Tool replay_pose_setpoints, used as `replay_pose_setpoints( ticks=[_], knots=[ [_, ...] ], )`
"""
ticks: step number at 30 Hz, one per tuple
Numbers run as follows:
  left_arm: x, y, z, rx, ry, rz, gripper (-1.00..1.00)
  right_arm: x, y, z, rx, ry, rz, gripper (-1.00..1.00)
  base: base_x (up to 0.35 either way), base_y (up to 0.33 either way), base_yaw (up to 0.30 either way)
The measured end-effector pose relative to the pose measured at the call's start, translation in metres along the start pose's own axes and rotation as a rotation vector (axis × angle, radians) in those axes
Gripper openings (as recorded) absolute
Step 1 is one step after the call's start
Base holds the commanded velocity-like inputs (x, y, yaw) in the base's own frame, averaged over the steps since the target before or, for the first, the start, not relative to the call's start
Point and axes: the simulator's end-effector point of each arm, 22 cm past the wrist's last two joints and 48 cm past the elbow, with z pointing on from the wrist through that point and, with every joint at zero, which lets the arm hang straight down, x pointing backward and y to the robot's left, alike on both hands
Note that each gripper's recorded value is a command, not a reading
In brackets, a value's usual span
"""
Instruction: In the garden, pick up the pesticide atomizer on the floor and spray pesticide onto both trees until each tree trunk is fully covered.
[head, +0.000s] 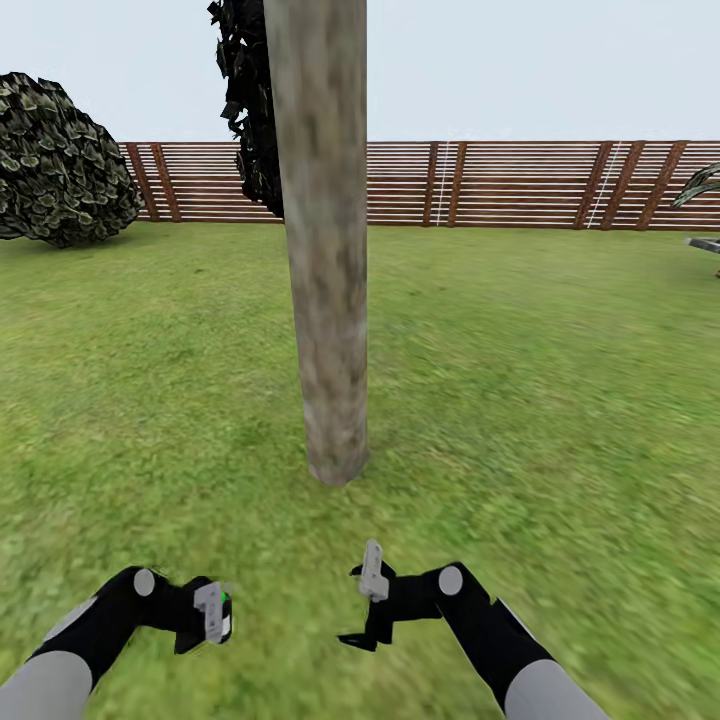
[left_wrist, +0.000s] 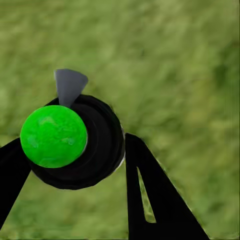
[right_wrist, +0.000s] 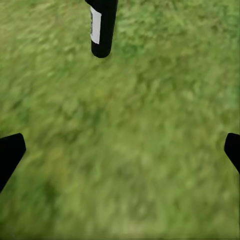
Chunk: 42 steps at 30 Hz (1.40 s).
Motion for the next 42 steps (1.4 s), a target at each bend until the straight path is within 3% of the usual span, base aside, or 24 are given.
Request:
replay_pose_setpoints(
  ticks=[4,5,7,8,9,10,11,12,15,16,18,20,22,26,28,32,34,42],
  knots=[
    [0.029,0.013,-0.011,-0.056,0.034,-0.029,-1.0,0.019,-0.004,-0.003,0.025,0.029,0.019,1.0,0.0,0.0,0.0],
    [0.03,0.02,-0.013,-0.09,0.03,-0.041,-1.0,0.03,-0.01,-0.007,0.055,0.046,0.029,1.0,0.0,0.0,0.0],
    [0.033,0.051,-0.021,-0.23,0.003,-0.106,-1.0,0.075,-0.037,-0.027,0.186,0.109,0.075,1.0,0.0,0.0,0.0],
    [0.039,0.071,-0.028,-0.329,-0.017,-0.183,-1.0,0.109,-0.054,-0.043,0.291,0.156,0.131,1.0,0.0,0.0,0.0],
    [0.051,0.083,-0.031,-0.414,-0.023,-0.289,-1.0,0.149,-0.064,-0.059,0.404,0.21,0.206,1.0,0.0,0.0,0.0],
    [0.061,0.086,-0.031,-0.461,-0.021,-0.368,-1.0,0.176,-0.067,-0.07,0.482,0.247,0.264,1.0,0.0,0.0,0.0],
    [0.074,0.087,-0.031,-0.499,-0.013,-0.448,-1.0,0.2,-0.07,-0.082,0.562,0.278,0.319,1.0,0.0,0.0,0.0],
    [0.09,0.086,-0.031,-0.544,0.0,-0.552,-1.0,0.227,-0.076,-0.102,0.686,0.316,0.382,1.0,0.0,0.0,0.0],
    [0.103,0.084,-0.027,-0.617,0.0,-0.722,-1.0,0.259,-0.092,-0.146,0.935,0.341,0.485,1.0,0.0,0.0,0.0],
    [0.104,0.078,-0.021,-0.635,0.009,-0.804,-1.0,0.271,-0.099,-0.169,1.049,0.345,0.532,1.0,0.0,0.0,0.0],
    [0.103,0.06,-0.005,-0.625,0.061,-0.945,-1.0,0.289,-0.102,-0.203,1.207,0.361,0.608,1.0,0.0,0.0,0.0],
    [0.099,0.041,0.008,-0.581,0.114,-1.034,-1.0,0.298,-0.1,-0.219,1.28,0.37,0.654,1.0,0.0,0.0,0.0],
    [0.077,0.015,0.029,-0.495,0.158,-1.103,-1.0,0.303,-0.099,-0.228,1.32,0.368,0.682,1.0,0.0,0.0,0.0],
    [0.025,0.011,0.044,-0.42,0.147,-1.126,-1.0,0.3,-0.103,-0.232,1.346,0.337,0.677,1.0,0.003,0.0,0.0],
    [0.003,0.015,0.046,-0.397,0.15,-1.111,-1.0,0.297,-0.103,-0.231,1.349,0.324,0.672,1.0,0.123,0.0,0.0],
    [-0.035,0.046,0.035,-0.405,0.118,-1.073,-1.0,0.298,-0.101,-0.231,1.349,0.32,0.672,1.0,0.28,-0.005,0.0],
    [-0.045,0.059,0.029,-0.414,0.099,-1.069,-1.0,0.3,-0.098,-0.231,1.349,0.324,0.675,1.0,0.314,-0.073,0.0],
    [-0.046,0.064,0.027,-0.423,0.095,-1.066,-1.0,0.318,-0.069,-0.227,1.333,0.362,0.697,1.0,0.204,-0.207,0.0]
  ],
)
